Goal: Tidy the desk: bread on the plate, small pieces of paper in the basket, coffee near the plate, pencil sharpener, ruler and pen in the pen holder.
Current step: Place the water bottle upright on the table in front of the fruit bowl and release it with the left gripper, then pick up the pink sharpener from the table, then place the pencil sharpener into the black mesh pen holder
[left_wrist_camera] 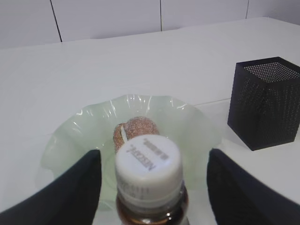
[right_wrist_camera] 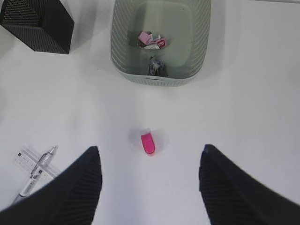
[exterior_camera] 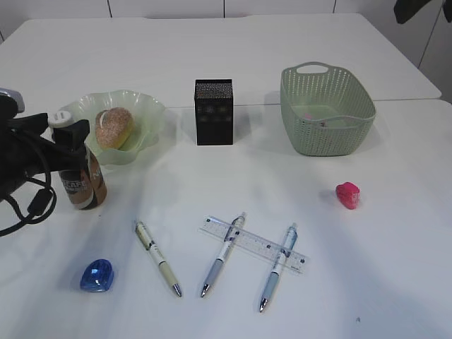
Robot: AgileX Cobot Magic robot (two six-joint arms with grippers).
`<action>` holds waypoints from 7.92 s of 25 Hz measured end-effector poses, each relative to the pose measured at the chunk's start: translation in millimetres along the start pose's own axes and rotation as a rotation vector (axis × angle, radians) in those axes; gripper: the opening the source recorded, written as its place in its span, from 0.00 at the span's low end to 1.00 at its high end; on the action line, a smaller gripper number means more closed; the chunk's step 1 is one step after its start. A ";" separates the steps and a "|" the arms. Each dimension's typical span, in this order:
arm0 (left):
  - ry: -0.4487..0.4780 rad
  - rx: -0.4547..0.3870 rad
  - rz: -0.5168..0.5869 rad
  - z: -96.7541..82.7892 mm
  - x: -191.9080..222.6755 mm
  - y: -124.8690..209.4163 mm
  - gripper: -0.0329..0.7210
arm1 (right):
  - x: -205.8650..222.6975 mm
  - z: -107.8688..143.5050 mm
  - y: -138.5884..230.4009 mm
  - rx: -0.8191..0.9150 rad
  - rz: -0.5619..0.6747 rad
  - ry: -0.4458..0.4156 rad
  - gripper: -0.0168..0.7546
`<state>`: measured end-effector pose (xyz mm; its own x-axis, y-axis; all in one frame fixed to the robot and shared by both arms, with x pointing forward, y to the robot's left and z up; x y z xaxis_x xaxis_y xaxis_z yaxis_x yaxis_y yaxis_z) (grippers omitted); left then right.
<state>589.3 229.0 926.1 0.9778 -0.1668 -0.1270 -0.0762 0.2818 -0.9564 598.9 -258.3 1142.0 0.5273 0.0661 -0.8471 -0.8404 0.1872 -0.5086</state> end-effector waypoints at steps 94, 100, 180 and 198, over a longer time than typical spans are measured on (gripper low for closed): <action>0.269 -0.024 0.873 34.4 -201.3 -118.7 0.57 | 230.7 -10.1 78.9 -0.238 0.570 0.080 0.69; 0.265 -0.020 0.874 35.2 -201.3 -118.5 0.57 | 233.6 -8.7 74.5 -0.262 0.533 0.067 0.69; 0.249 0.005 0.901 38.7 -203.7 -115.6 0.57 | 207.0 61.3 12.2 -0.071 0.382 -0.244 0.30; 0.245 0.004 0.879 39.0 -201.1 -117.5 0.57 | 160.8 138.8 -31.0 -0.234 0.079 -0.306 0.29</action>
<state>409.3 266.3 1074.3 0.4994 -0.0860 -0.8621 -0.7727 0.4057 -0.4881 727.1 -117.4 1043.0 0.4435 0.3669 -0.8177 -0.8669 -0.0562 -0.4953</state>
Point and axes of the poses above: a point on each arm's last joint axis where the gripper is mounted, x pointing out along that axis toward the gripper, z along the wrist's bending axis when the last joint is at zero, y = z × x, the point moved 5 cm from there along x, pointing out along that axis toward the gripper, and after that the axes turned 14 degrees about x, right-handed, at the moved point
